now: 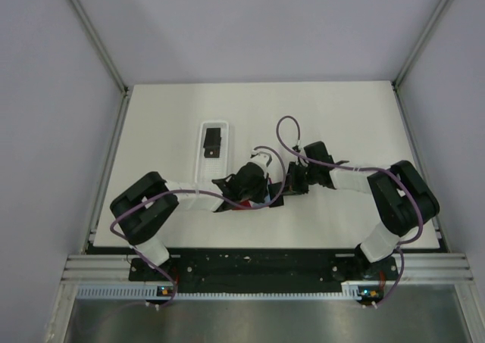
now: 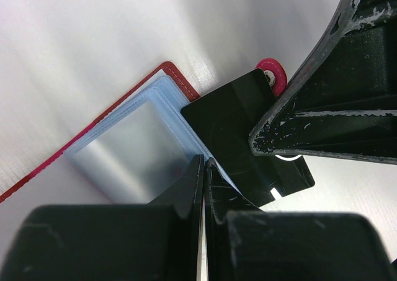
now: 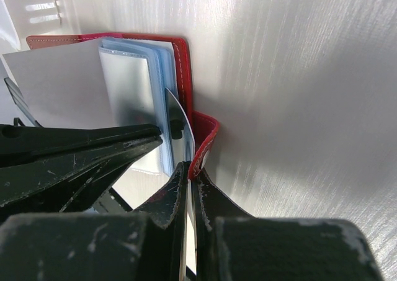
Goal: Put the credit cards into the card holder
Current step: Turn over the card slot in the card holder.
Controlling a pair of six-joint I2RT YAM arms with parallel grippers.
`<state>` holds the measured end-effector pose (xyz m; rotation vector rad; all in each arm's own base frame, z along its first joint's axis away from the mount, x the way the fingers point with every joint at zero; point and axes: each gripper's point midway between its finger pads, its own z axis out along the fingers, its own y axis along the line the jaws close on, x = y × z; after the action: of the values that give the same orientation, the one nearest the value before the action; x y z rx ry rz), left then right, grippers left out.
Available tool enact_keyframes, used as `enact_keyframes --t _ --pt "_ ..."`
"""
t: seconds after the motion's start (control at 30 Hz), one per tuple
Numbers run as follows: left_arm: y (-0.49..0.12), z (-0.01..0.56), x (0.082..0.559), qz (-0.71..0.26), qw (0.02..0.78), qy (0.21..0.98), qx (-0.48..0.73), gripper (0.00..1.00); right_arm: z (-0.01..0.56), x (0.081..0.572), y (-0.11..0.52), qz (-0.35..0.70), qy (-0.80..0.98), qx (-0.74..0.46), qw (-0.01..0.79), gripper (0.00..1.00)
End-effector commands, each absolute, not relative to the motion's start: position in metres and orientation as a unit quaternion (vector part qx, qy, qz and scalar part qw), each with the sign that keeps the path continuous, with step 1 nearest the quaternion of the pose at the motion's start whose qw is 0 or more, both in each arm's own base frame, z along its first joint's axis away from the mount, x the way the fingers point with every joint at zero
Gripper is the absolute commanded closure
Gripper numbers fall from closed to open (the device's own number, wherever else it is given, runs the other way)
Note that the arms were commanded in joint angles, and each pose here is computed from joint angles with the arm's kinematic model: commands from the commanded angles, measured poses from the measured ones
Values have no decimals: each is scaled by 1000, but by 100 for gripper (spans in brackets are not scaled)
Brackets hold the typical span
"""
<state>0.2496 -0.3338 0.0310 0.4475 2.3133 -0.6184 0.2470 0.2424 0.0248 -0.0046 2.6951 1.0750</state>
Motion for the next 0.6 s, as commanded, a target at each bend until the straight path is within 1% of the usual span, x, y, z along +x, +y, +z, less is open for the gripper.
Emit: enact_keyframes --t 0.0,0.23,0.57 --pt "-324 25 247 -231 342 895 168 100 -2 245 225 313 943 2 114 100" --pt "-312 11 240 -217 327 906 158 100 -1 245 225 313 943 2 114 100" --pt "-290 7 231 -204 325 913 138 100 -1 245 225 313 943 2 114 100"
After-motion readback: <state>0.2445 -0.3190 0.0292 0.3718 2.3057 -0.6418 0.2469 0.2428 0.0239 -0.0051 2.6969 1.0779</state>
